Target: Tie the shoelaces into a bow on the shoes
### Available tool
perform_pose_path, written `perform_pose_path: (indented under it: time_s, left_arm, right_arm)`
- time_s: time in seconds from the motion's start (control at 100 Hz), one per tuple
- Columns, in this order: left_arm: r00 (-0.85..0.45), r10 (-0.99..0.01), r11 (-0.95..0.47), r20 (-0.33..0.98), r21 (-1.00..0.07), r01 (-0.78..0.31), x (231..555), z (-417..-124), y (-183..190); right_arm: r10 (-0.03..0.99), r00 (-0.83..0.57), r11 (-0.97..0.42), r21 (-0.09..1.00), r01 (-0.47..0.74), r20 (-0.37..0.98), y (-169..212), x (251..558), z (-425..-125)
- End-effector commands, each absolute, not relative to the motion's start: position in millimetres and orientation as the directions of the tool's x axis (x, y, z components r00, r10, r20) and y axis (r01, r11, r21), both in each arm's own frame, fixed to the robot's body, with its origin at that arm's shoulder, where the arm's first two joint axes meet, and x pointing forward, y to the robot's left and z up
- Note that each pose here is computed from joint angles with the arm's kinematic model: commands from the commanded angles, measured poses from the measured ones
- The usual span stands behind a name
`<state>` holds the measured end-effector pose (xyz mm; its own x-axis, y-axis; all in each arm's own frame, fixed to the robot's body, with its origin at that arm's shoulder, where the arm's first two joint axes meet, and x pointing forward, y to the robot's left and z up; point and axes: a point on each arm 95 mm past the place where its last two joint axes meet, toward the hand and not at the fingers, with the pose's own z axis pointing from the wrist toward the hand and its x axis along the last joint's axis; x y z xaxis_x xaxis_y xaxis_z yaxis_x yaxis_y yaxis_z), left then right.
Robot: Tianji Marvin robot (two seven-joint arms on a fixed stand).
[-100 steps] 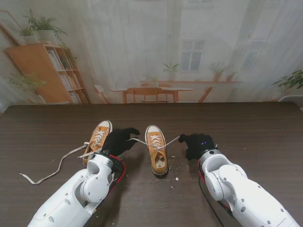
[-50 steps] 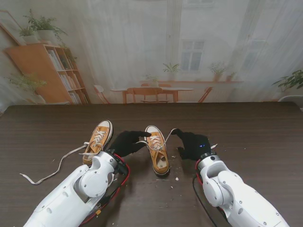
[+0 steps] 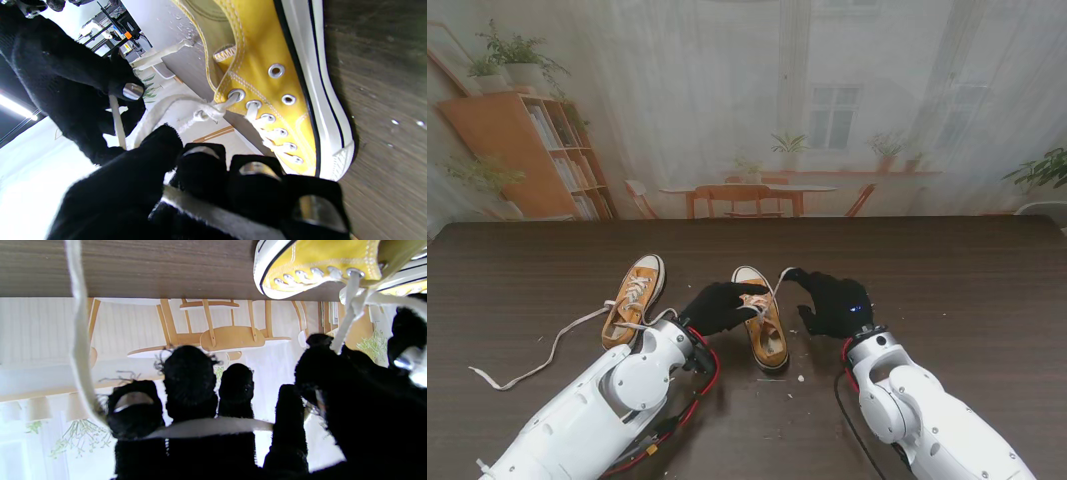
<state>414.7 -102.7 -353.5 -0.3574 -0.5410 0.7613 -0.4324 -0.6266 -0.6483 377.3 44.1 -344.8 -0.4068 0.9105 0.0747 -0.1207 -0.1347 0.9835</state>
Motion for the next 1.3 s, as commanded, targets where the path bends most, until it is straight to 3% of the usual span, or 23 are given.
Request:
perform_pose_path:
  time_s: [0.0, 0.7, 1.29]
  left_arm:
    - [-0.361, -0.532, -0.623, 0.766, -0.642, -0.446, 419, -352, -110]
    - [-0.283, -0.392, -0.672, 0.875, -0.482, -0.562, 423, -365, -130]
    - [-0.321, -0.415, -0.649, 0.851, -0.525, -0.551, 405, -362, -118]
  right_arm:
    - [0.906, -0.417, -0.141, 0.982, -0.125, 0.077, 45, 379, -342]
    - [0.867, -0.495, -0.156, 0.974, -0.165, 0.055, 54, 377, -337]
    - [0.903, -0.373, -0.278, 0.953, -0.123, 0.215, 69, 404, -348]
